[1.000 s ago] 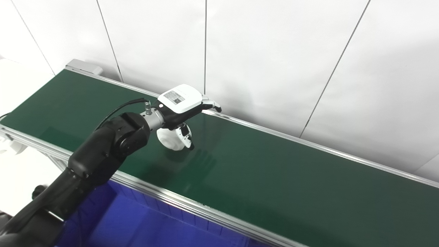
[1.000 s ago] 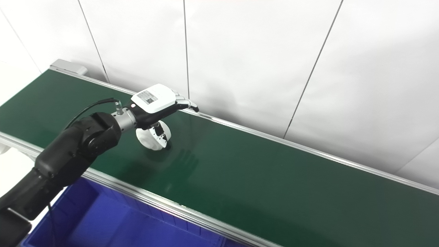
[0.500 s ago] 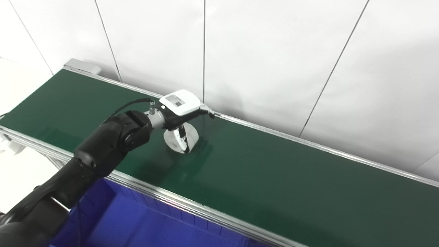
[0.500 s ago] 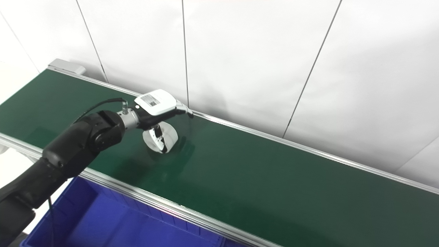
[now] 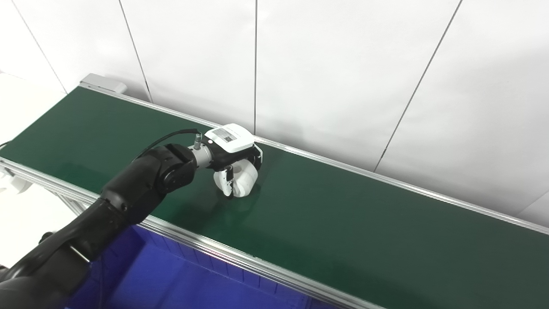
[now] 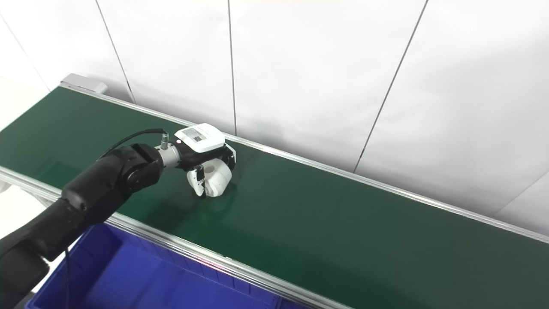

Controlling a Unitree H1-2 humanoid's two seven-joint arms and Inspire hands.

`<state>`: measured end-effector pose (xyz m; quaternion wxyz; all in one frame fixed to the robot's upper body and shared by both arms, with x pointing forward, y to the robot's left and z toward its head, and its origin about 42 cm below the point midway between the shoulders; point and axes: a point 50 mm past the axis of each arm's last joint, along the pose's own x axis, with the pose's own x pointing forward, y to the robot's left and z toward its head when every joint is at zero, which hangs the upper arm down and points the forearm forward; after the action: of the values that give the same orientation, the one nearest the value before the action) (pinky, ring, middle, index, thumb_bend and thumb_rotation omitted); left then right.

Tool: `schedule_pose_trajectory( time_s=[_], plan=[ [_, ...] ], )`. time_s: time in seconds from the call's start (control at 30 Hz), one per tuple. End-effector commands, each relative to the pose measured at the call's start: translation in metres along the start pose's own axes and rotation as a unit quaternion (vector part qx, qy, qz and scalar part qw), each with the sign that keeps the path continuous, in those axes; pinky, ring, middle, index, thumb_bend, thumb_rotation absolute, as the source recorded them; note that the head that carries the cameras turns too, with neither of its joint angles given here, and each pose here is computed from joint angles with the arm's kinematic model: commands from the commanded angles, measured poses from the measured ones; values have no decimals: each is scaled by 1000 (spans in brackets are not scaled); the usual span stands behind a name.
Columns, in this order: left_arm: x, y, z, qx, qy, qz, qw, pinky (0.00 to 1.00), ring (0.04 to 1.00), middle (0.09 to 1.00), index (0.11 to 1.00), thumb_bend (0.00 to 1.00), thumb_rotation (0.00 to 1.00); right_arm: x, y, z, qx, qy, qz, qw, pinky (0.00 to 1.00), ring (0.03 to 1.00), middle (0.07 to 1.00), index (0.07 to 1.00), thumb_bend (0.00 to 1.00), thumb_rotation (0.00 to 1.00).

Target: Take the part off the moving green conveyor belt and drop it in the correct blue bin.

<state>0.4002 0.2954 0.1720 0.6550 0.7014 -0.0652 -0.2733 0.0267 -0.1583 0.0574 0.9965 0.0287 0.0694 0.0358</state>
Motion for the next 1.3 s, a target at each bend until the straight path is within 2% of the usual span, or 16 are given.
schedule_pose_trajectory(
  time_s=[0.0, 0.03, 0.1, 0.17, 0.33, 0.5, 0.63, 0.77, 0.93, 1.0, 1.13, 1.27],
  plan=[
    [5, 21, -4, 13, -6, 43, 999, 342, 398, 468, 516, 580, 8, -4, 3, 13, 5, -38, 3, 999, 1000, 1000, 1000, 1000, 814, 982],
    [6, 22, -4, 14, -9, 49, 999, 311, 366, 442, 513, 550, 4, -5, 3, 13, 5, -38, 3, 999, 1000, 1000, 1000, 1000, 811, 981],
    [6, 23, -3, 17, -15, 56, 998, 306, 365, 432, 508, 527, 0, -5, 4, 13, 4, -38, 2, 999, 1000, 1000, 1000, 1000, 813, 978],
    [6, 25, -3, 18, -20, 60, 998, 320, 388, 462, 520, 505, 0, -5, 4, 14, 2, -38, 2, 999, 1000, 1000, 1000, 1000, 812, 980],
    [6, 26, -2, 16, -24, 64, 998, 350, 411, 484, 512, 503, 0, -5, 5, 15, 2, -40, 2, 999, 1000, 1000, 1000, 1000, 811, 989],
    [5, 24, 2, 12, -36, 66, 997, 308, 382, 462, 529, 500, 0, -6, 4, 16, 5, -41, 3, 999, 1000, 1000, 1000, 1000, 798, 980],
    [2, 31, 7, 21, -45, 66, 997, 329, 400, 480, 516, 503, 0, -7, 4, 18, 4, -41, 4, 999, 1000, 1000, 1000, 1000, 809, 981],
    [-20, 61, 31, 27, -73, 95, 992, 302, 385, 484, 520, 501, 0, -7, 0, 24, 2, -42, 5, 999, 1000, 1000, 1000, 1000, 831, 979],
    [-67, 102, 70, 18, -114, 122, 986, 296, 387, 504, 513, 500, 0, -8, -4, 36, -1, -44, 8, 999, 1000, 1000, 1000, 1000, 830, 984],
    [-86, 110, 82, 7, -127, 125, 984, 300, 394, 477, 517, 502, 0, -9, -6, 40, 0, -44, 7, 999, 1000, 1000, 1000, 1000, 829, 987],
    [-119, 111, 99, -4, -126, 103, 987, 306, 387, 483, 518, 500, 0, -11, -8, 45, 5, -38, 7, 999, 1000, 1000, 1000, 1000, 855, 999],
    [-150, 91, 111, -21, -112, 86, 990, 298, 386, 463, 524, 500, 0, -13, -10, 45, 7, -33, 9, 999, 1000, 1000, 1000, 1000, 848, 1000]
  ],
)
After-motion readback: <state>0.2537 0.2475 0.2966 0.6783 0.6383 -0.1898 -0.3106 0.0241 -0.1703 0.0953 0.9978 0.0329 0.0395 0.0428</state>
